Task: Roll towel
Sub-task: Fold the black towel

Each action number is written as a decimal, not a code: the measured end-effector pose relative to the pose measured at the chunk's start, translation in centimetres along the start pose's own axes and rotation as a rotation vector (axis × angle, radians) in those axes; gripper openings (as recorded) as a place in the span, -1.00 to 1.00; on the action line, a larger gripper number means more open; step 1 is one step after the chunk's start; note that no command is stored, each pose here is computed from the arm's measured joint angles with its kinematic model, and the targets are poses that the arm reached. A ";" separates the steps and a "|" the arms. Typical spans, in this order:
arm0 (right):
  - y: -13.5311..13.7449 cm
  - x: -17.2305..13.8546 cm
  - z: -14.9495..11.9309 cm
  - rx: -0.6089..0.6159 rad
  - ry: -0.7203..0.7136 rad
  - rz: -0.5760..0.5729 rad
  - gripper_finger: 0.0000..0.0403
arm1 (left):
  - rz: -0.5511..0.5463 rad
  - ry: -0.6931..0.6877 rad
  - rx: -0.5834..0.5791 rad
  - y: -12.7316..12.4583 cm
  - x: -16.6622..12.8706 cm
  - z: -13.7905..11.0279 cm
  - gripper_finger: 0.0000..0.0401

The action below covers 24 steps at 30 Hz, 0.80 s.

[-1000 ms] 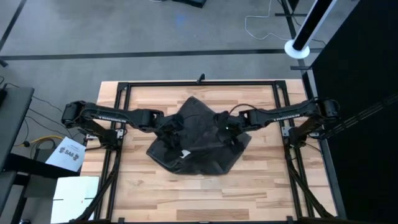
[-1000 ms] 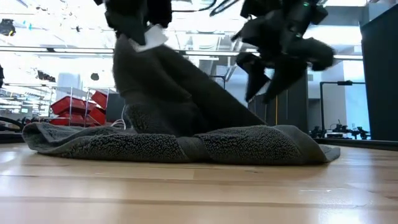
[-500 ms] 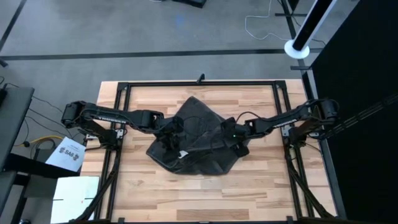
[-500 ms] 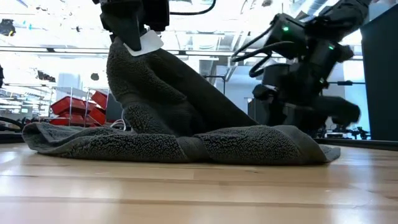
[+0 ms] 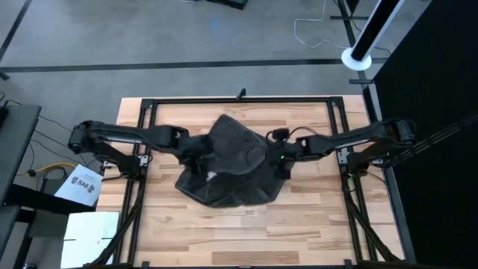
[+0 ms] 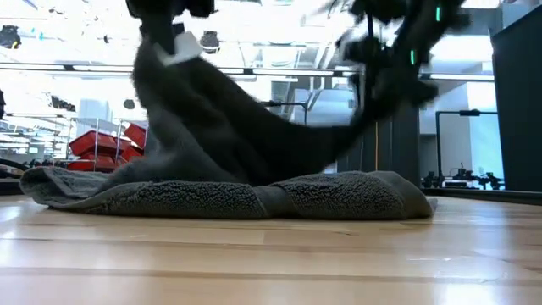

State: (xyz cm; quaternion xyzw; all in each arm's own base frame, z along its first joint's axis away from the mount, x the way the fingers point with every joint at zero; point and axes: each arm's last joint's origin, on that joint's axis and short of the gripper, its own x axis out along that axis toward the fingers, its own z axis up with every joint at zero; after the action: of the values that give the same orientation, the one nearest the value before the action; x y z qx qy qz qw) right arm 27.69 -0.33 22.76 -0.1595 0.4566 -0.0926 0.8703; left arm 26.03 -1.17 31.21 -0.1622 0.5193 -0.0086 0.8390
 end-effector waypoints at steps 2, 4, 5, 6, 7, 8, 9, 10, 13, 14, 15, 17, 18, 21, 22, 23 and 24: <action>-1.4 -4.0 1.8 0.045 -0.069 -0.063 -0.99 | 0.078 -0.088 0.017 -0.2 -2.9 0.5 -0.91; -2.8 -8.7 3.1 0.088 -0.150 -0.132 -0.99 | 0.145 -0.191 0.049 -0.6 -6.0 0.9 -0.91; -3.5 -11.1 3.6 0.107 -0.201 -0.167 -0.99 | 0.171 -0.247 0.067 -0.9 -7.6 1.1 -0.91; -4.0 -13.4 4.1 0.121 -0.254 -0.192 -0.99 | 0.199 -0.311 0.083 -1.1 -9.3 1.4 -0.91; -4.5 -15.6 4.6 0.137 -0.304 -0.216 -1.00 | 0.222 -0.371 0.100 -1.4 -10.9 1.6 -0.91; -5.0 -17.8 5.0 0.159 -0.364 -0.233 -1.00 | 0.235 -0.435 0.115 -1.7 -12.5 1.8 -0.91; -5.3 -19.8 5.5 0.176 -0.423 -0.233 -1.00 | 0.238 -0.505 0.132 -2.0 -14.2 2.0 -0.91; -5.6 -21.7 5.9 0.195 -0.480 -0.227 -1.00 | 0.238 -0.570 0.149 -2.3 -15.8 2.2 -0.91; -6.2 -26.8 7.3 0.263 -0.663 -0.205 -1.00 | 0.205 -0.783 0.206 -3.4 -20.3 2.6 -0.91; -6.2 -28.3 7.8 0.273 -0.719 -0.200 -1.00 | 0.190 -0.851 0.226 -3.8 -21.7 2.7 -0.91; -6.2 -29.6 8.4 0.272 -0.775 -0.191 -1.00 | 0.175 -0.917 0.244 -4.1 -22.9 2.7 -0.91; -5.9 -31.9 9.5 0.246 -0.893 -0.174 -1.00 | 0.144 -1.035 0.279 -4.9 -25.0 2.6 -0.91; -5.7 -33.0 10.2 0.226 -0.952 -0.169 -1.00 | 0.128 -1.088 0.294 -5.2 -25.8 2.5 -0.91; -4.9 -35.8 12.0 0.161 -1.108 -0.180 -1.00 | 0.023 -1.241 0.366 -6.4 -27.8 2.6 -0.91; -4.6 -36.6 12.5 0.139 -1.150 -0.188 -1.00 | -0.029 -1.294 0.400 -6.8 -28.3 2.7 -0.91; -4.3 -37.3 13.1 0.117 -1.185 -0.199 -1.00 | -0.081 -1.342 0.437 -7.3 -28.7 2.8 -0.91; -3.9 -37.9 13.6 0.093 -1.218 -0.206 -1.00 | -0.130 -1.388 0.471 -7.7 -28.9 3.0 -0.91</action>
State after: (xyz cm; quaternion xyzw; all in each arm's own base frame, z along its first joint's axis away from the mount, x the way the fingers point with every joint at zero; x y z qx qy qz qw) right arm 17.37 10.28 60.40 -0.1890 -0.1443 -0.0882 0.9673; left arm 16.55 -2.37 59.75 0.0240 -0.1577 -0.0650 0.9851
